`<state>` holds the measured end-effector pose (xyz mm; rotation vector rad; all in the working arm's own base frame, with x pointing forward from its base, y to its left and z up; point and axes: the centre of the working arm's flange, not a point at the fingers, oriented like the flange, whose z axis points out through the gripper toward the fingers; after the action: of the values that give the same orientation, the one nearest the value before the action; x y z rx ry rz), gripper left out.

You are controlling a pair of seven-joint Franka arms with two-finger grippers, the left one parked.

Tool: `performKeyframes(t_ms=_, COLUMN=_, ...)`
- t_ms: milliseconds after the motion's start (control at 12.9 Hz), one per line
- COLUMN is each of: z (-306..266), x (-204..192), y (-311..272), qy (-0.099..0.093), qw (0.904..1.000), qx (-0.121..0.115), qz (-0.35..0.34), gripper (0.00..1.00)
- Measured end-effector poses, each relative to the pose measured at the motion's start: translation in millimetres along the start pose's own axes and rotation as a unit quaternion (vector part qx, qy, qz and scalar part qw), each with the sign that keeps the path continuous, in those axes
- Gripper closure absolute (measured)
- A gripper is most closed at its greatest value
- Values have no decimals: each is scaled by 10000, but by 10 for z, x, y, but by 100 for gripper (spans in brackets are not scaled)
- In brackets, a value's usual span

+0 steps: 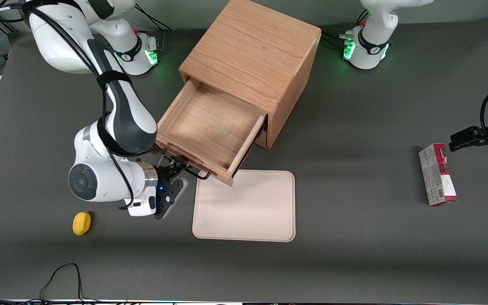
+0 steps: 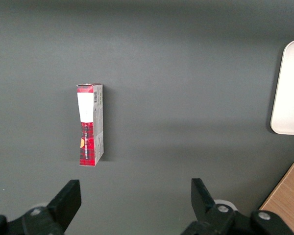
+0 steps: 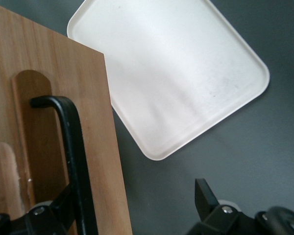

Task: Open upper drawer
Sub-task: 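Pull the handle outward with the right gripper, sliding the drawer open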

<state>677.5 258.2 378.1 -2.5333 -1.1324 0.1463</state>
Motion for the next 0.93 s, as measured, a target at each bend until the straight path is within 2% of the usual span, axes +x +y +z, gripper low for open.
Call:
performKeyframes(t_ms=310, z=-140, x=11, y=95, qy=146, qw=9999, qx=-72, qz=-1, gripper=0)
performKeyframes(t_ms=930, z=-130, x=75, y=220, qy=192, qw=9995, qx=-179, qz=-154, gripper=0)
